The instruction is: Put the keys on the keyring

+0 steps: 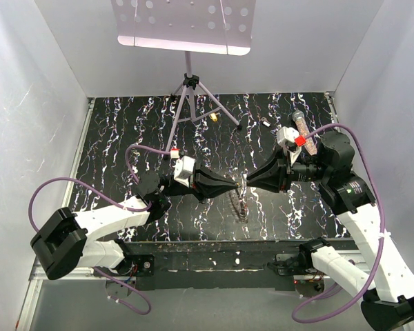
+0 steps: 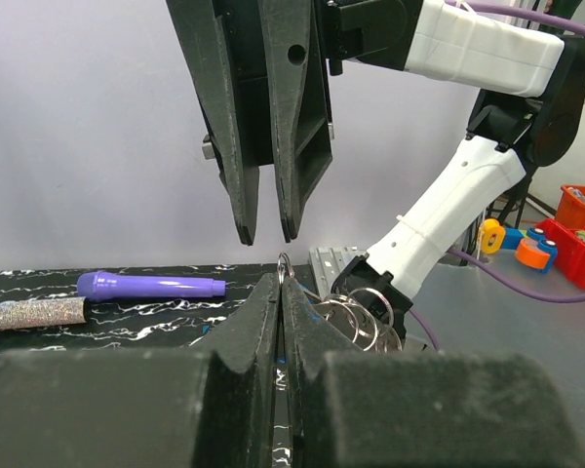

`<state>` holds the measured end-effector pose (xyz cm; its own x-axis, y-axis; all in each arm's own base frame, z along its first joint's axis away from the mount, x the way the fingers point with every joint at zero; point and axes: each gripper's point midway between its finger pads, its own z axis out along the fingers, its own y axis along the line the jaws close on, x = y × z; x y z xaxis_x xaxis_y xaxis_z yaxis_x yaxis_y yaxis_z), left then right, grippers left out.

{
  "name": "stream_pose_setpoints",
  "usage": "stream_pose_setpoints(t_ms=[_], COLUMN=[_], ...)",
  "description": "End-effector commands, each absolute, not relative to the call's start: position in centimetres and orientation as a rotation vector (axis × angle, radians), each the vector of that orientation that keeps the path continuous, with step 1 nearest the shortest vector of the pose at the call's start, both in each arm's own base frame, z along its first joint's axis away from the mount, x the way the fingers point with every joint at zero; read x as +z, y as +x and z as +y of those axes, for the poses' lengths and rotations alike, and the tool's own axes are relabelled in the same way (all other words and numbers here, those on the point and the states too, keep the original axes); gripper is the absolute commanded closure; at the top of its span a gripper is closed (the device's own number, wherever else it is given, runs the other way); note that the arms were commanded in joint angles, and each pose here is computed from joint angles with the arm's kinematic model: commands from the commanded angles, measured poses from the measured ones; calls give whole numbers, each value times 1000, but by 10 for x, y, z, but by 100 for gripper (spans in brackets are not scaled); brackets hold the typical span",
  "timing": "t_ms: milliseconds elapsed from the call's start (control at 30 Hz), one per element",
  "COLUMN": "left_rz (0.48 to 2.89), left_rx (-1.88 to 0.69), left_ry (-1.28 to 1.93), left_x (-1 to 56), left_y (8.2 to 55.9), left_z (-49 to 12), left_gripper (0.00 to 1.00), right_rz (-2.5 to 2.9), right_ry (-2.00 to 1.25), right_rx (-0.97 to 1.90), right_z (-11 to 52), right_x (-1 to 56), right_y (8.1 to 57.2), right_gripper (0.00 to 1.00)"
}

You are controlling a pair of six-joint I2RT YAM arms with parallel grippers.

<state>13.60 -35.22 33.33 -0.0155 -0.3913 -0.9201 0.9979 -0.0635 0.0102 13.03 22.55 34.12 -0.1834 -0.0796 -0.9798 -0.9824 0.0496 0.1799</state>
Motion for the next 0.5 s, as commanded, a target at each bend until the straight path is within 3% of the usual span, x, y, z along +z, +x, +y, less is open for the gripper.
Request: stream_pose_setpoints(t_ms=[0, 467], left_rz=[814, 795], left_rx=[-1387, -1413], left_ry=[917, 885], left_x=[350, 357], left_y=[136, 136], left_z=[-343, -343], left_gripper=[100, 100], right_rz=[1399, 1421], right_ry=[-1160, -1155], right_rx=[1286, 1290], right_z=[229, 234], right_x=[345, 341], right_y=[127, 130], right_gripper=[72, 73])
